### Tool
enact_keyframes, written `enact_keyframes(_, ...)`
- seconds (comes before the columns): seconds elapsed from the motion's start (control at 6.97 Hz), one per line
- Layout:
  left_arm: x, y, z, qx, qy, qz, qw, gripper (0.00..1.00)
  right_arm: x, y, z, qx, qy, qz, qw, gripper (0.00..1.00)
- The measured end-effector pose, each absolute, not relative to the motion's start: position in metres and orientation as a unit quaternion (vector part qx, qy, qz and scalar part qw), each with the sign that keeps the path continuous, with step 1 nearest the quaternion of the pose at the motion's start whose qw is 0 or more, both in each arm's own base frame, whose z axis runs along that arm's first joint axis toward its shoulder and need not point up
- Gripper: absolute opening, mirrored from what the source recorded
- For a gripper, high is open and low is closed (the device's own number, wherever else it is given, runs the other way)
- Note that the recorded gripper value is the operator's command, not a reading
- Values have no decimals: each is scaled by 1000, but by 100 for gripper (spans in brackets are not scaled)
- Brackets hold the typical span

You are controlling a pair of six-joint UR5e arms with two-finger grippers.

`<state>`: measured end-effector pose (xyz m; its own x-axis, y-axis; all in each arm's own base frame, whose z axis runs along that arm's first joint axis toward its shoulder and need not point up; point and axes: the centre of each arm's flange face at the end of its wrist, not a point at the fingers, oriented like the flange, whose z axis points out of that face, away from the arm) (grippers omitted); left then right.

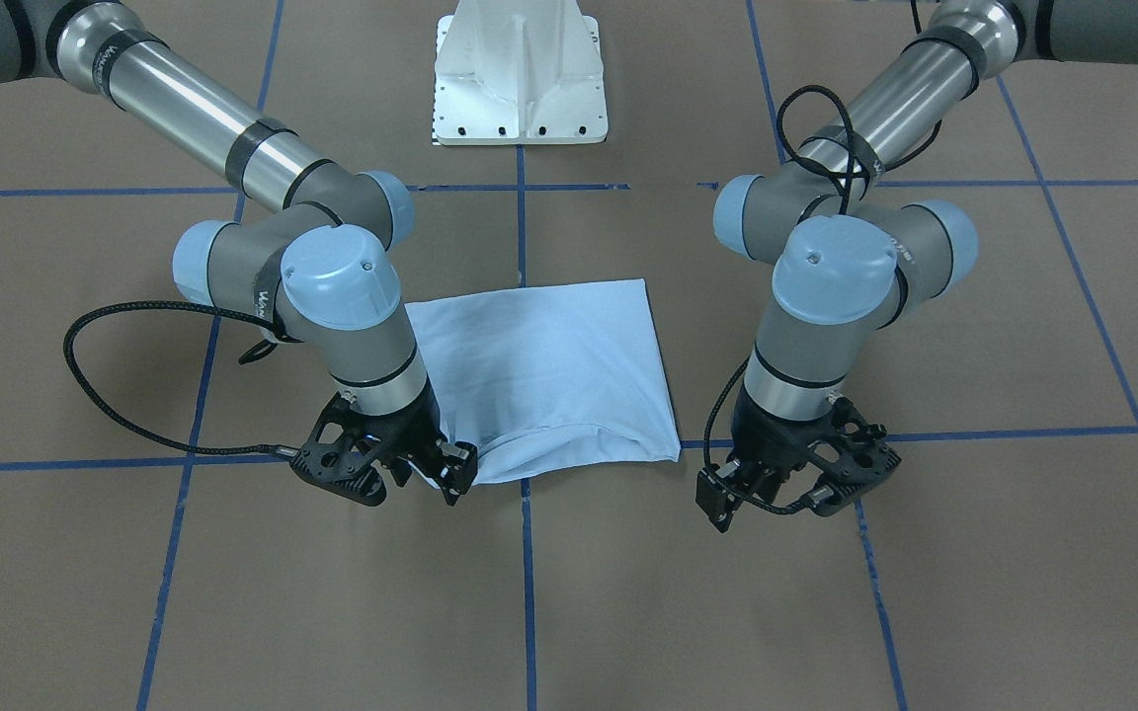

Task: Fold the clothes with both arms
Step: 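Release the left gripper and raise it while the right gripper presses the fold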

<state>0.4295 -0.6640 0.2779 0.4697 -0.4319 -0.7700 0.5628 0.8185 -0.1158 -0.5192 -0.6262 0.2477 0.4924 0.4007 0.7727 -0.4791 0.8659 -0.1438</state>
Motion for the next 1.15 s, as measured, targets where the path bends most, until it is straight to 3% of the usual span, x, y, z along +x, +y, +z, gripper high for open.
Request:
enact_keyframes(0.43,411,-669,283,60,434,-260,860,100,-497,-639,228,25,-442,230,867,100)
enact_keyframes(1.15,380,-672,298,60,438,-232,867,100,-548,-585,229,20,-323,131,937,100)
